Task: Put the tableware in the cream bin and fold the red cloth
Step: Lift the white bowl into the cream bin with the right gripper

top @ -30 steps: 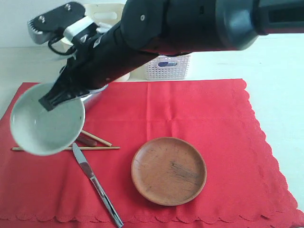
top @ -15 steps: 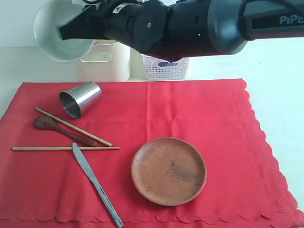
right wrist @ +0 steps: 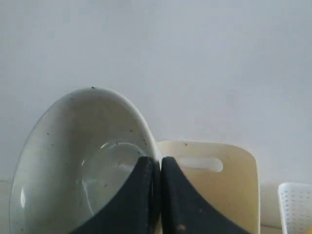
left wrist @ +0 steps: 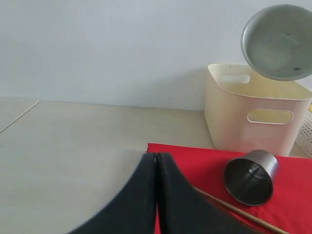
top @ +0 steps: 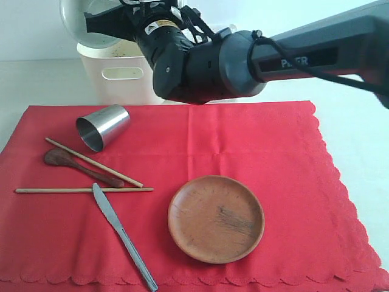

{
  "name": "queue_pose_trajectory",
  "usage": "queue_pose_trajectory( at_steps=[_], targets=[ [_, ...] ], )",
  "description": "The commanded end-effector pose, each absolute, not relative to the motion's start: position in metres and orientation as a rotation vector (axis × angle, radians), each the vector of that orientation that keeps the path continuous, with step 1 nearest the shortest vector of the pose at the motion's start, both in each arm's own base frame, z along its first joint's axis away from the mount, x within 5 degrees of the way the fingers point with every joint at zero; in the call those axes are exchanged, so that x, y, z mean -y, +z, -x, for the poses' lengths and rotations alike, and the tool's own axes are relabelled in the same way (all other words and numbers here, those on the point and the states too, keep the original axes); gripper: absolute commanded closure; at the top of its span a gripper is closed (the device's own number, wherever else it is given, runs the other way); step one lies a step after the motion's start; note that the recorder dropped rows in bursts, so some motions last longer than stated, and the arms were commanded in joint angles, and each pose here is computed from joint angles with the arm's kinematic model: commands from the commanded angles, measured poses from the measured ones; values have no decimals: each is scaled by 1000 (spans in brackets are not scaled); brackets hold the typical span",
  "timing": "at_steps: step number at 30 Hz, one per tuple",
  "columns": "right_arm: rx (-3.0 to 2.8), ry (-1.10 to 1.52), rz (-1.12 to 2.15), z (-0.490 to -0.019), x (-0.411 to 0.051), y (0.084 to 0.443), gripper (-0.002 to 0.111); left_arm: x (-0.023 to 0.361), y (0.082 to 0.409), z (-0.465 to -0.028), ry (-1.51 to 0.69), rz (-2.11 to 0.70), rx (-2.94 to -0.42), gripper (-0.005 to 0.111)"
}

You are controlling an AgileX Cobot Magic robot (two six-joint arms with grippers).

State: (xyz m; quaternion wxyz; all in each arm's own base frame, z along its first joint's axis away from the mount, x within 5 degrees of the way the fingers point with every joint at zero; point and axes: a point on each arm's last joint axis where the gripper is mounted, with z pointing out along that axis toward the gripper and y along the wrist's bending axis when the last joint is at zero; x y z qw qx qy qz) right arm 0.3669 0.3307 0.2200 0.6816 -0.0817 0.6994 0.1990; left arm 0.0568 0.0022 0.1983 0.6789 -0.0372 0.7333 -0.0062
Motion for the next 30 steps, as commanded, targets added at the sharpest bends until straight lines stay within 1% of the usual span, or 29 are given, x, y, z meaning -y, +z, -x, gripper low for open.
queue_pose_trajectory(
  at_steps=[1,9,14,21,28,30],
  targets=[
    [-1524,453,120,-377,-333,221,108,-2,199,-56,-12,84,-1634,106],
    [-1584,451,-91,-383,-324,207,108,-2,199,-56,-12,84,-1634,106],
    [-1590,426,-74,-383,-324,205,108,-2,199,-56,-12,84,-1634,106],
    [-1640,403,-91,-386,-324,184,108,-2,199,-56,-12,84,-1634,106],
    [-1670,362,-112,-386,-322,179,108,-2,199,-56,-12,84,-1634,106],
    [-1676,350,-113,-386,-321,179,106,-2,199,-56,-12,84,-1634,106]
  ],
)
